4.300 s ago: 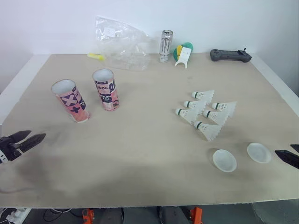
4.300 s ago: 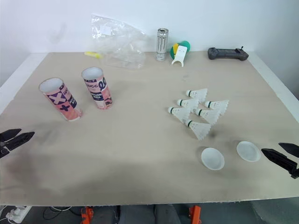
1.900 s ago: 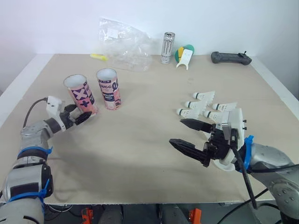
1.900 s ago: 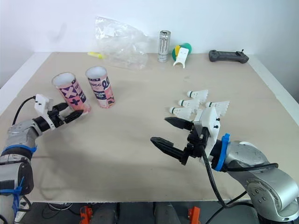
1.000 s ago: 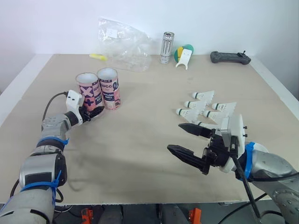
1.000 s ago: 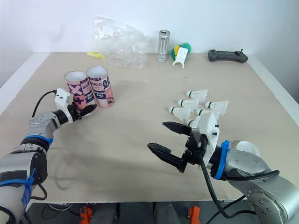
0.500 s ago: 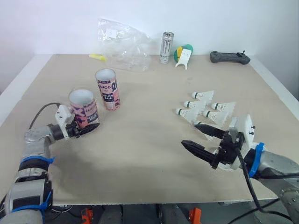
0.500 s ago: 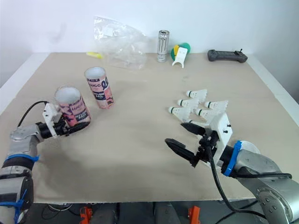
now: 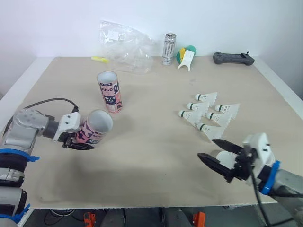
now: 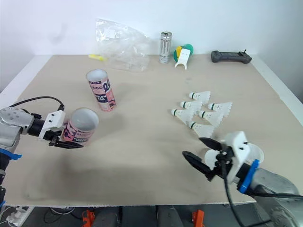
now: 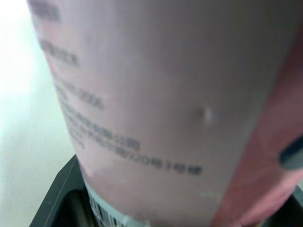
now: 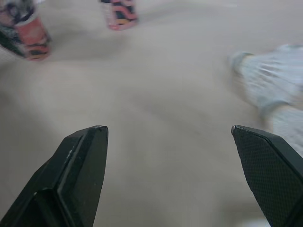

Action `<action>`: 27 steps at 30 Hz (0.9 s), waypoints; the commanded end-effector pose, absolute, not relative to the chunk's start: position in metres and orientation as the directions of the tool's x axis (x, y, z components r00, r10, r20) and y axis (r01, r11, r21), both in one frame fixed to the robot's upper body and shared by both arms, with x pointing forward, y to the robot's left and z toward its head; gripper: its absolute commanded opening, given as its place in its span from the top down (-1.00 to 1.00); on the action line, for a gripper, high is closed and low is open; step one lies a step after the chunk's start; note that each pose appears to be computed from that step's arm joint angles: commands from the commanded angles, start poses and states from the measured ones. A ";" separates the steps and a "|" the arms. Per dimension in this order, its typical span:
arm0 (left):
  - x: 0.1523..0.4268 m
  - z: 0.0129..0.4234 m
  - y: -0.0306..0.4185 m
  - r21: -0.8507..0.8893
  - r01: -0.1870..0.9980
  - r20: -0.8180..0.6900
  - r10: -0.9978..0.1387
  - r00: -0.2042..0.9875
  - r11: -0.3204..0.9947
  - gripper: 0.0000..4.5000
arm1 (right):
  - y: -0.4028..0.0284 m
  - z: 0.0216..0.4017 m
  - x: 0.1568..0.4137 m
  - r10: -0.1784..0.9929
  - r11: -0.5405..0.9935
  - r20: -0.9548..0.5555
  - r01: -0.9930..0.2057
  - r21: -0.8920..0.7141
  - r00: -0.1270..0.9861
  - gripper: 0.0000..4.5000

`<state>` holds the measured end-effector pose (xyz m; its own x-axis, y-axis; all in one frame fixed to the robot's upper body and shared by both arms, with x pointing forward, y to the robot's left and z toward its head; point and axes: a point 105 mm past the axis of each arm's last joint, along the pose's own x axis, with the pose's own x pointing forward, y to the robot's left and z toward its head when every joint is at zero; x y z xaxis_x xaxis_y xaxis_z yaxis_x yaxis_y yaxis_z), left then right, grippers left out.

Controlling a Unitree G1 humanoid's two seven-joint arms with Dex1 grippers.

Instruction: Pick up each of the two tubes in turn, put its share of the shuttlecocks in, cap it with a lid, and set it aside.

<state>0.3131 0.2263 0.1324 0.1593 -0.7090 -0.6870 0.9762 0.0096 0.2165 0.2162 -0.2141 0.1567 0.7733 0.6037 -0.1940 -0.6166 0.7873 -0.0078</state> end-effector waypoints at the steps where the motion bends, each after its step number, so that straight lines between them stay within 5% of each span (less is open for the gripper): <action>1: 0.299 0.113 0.217 0.104 0.991 -0.742 -0.671 0.018 -0.089 -0.27 | -0.232 0.162 0.216 0.558 0.814 -0.193 -0.578 -0.064 0.807 -1.00; 8: 0.295 0.104 0.198 0.013 0.990 -0.742 -0.665 -0.084 -0.140 -0.27 | -0.251 0.132 0.242 0.411 0.892 -0.217 -0.440 -0.102 0.885 -1.00; 27: 0.291 0.104 0.182 -0.041 0.976 -0.765 -0.622 -0.168 -0.213 -0.27 | -0.231 0.116 0.275 0.448 0.884 -0.178 -0.464 -0.059 0.876 -1.00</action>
